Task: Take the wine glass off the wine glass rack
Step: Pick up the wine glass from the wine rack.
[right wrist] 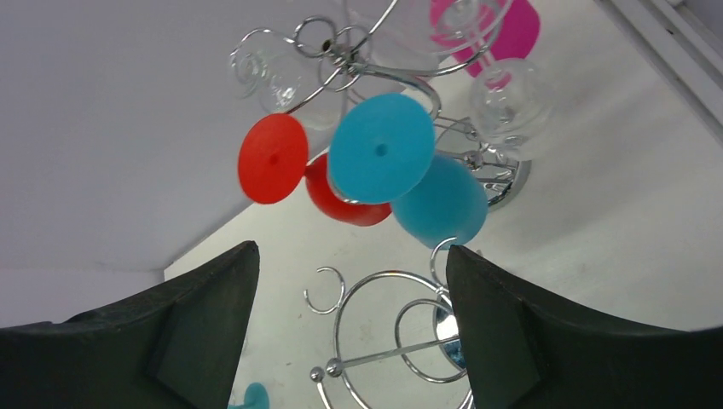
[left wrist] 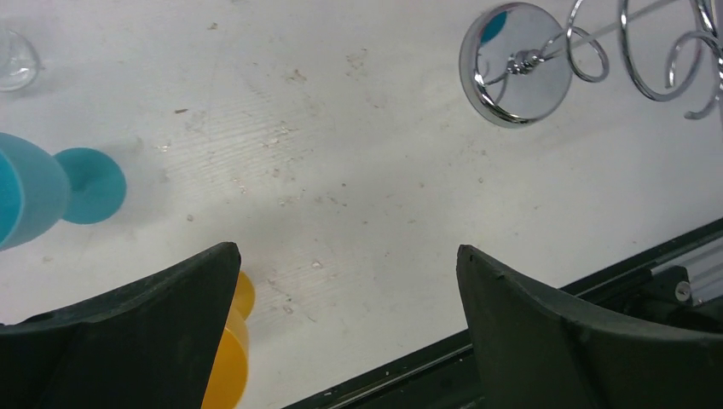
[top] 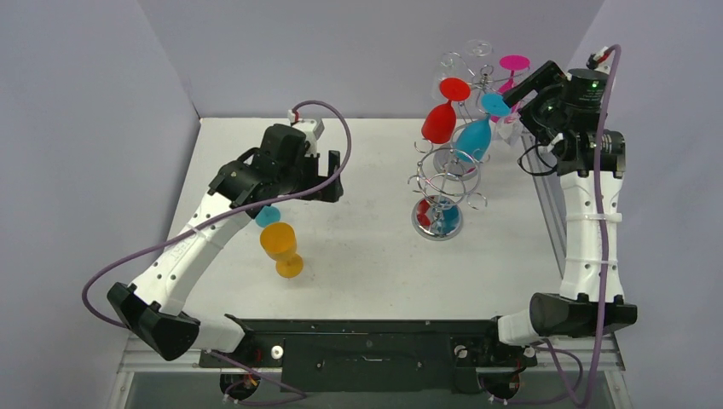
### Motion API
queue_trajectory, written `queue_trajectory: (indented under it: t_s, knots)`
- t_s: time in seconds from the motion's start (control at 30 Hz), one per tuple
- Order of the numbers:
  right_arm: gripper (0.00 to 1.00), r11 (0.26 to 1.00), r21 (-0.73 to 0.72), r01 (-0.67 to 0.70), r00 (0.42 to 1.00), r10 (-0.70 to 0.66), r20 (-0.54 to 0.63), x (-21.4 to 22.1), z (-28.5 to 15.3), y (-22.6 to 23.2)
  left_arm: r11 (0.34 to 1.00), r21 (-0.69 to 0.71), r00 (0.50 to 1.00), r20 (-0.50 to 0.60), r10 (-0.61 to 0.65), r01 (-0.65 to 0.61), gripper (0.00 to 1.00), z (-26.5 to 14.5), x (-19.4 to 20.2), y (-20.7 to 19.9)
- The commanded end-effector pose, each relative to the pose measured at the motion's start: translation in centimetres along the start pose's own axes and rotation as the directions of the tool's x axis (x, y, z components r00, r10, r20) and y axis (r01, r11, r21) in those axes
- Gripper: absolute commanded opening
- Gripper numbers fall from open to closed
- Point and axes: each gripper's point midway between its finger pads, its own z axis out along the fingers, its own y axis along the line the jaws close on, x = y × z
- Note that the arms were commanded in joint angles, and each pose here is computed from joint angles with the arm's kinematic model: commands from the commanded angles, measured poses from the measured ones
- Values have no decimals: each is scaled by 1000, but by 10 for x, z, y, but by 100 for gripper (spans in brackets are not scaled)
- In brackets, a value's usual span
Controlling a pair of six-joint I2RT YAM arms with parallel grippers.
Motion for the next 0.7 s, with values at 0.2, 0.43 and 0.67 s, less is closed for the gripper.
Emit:
queue_trajectory:
  t_s: [0.2, 0.43, 0.67]
  knots:
    - [64, 982, -32, -186, 981, 188, 41, -16, 31, -38, 965, 261, 997, 58, -53, 36, 96, -14, 14, -50]
    - [55, 969, -57, -239, 971, 240, 2, -6, 58, -43, 953, 295, 995, 57, -83, 62, 96, -13, 19, -56]
    - [50, 946, -96, -309, 951, 307, -38, 4, 80, -39, 944, 321, 992, 66, -106, 79, 96, -10, 11, -64]
